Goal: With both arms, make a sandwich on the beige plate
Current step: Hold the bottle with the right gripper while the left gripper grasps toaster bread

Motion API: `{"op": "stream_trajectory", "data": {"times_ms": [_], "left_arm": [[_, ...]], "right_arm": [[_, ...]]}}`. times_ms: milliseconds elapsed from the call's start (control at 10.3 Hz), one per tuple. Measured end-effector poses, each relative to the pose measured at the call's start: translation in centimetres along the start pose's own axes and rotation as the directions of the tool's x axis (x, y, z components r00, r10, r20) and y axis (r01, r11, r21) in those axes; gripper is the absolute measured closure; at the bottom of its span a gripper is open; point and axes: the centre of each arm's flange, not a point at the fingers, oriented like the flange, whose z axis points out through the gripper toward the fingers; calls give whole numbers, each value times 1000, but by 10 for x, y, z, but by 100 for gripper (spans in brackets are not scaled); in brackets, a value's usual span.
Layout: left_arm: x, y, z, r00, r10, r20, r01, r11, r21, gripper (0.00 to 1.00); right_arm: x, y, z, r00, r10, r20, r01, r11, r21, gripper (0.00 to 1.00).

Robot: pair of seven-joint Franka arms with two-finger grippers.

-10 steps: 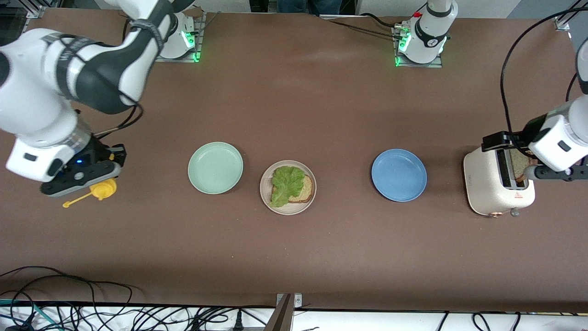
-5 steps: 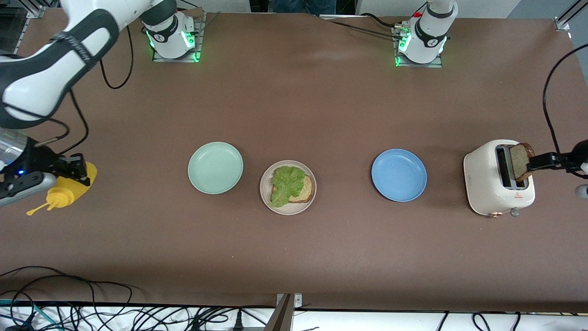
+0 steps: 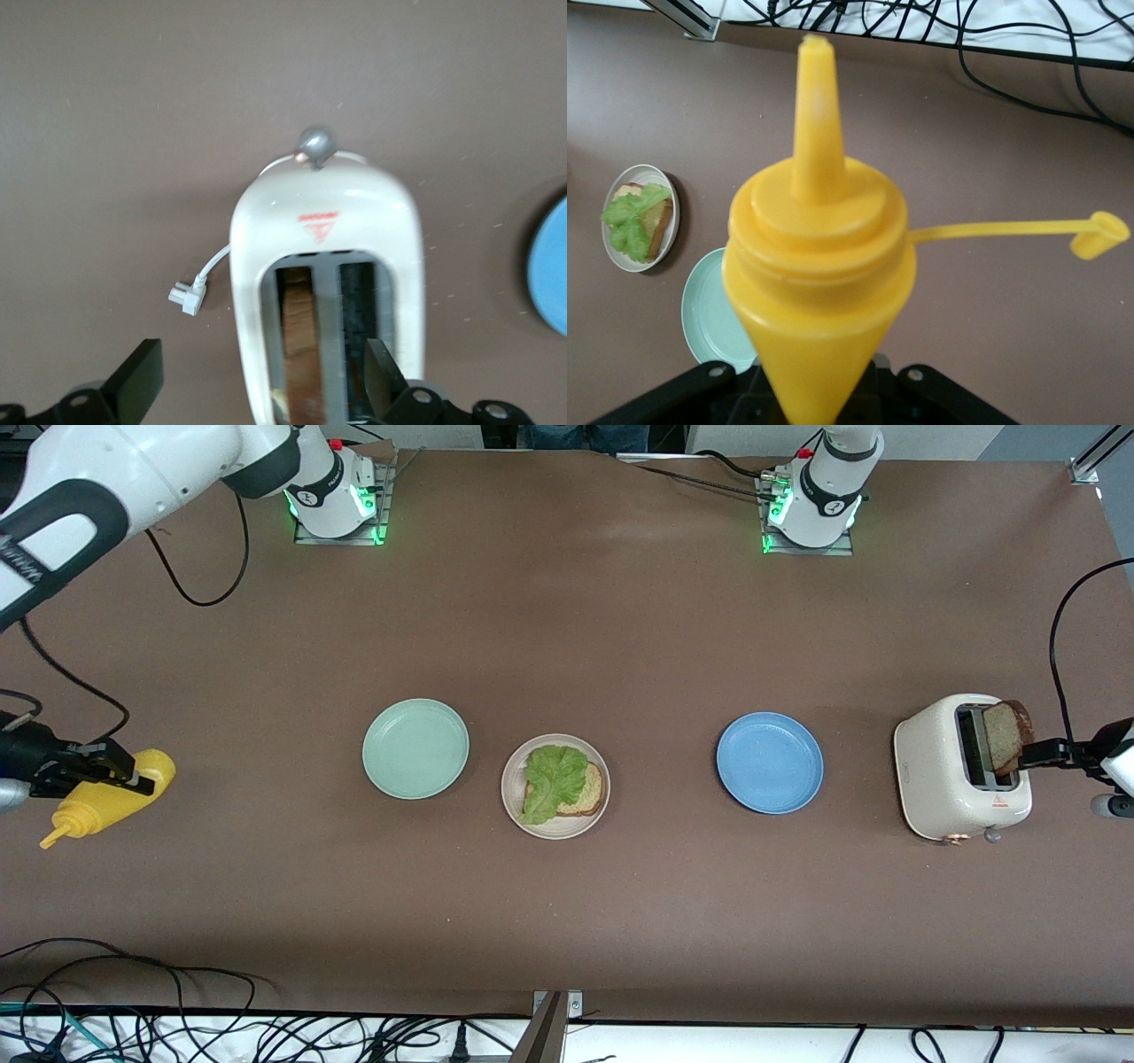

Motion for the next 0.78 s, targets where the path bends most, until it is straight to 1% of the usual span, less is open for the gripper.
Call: {"op": "stream_trajectory", "data": {"times_ms": [195,292,389,584,681,779], "left_arm": [[-15,-1,20,999,-25,20,26,998,-54,0],[-20,4,22,999,-33,24,35,996,-79,0],[-23,9,23,999,-39,29,41,995,-92,0],[-29,12,26,998,-46,40,50,994,-97,2],[-32,10,30,997,-52,49,57,993,-100,7],[-35,8,35,997,-57,59,63,993,-104,9]], "right_arm": [[-15,44,25,998,-52,-42,56,992,109,85],[-18,54,35,994,-90,-68,99,984,146,85],[-20,59,41,988,-127,-84,139,977,161,85],[-26,71,53,979,-177,-104,194,963,188,85],[-36,85,67,972,-199,-124,222,949,222,85],[-46,101,85,964,-220,-150,253,932,260,85]]}}
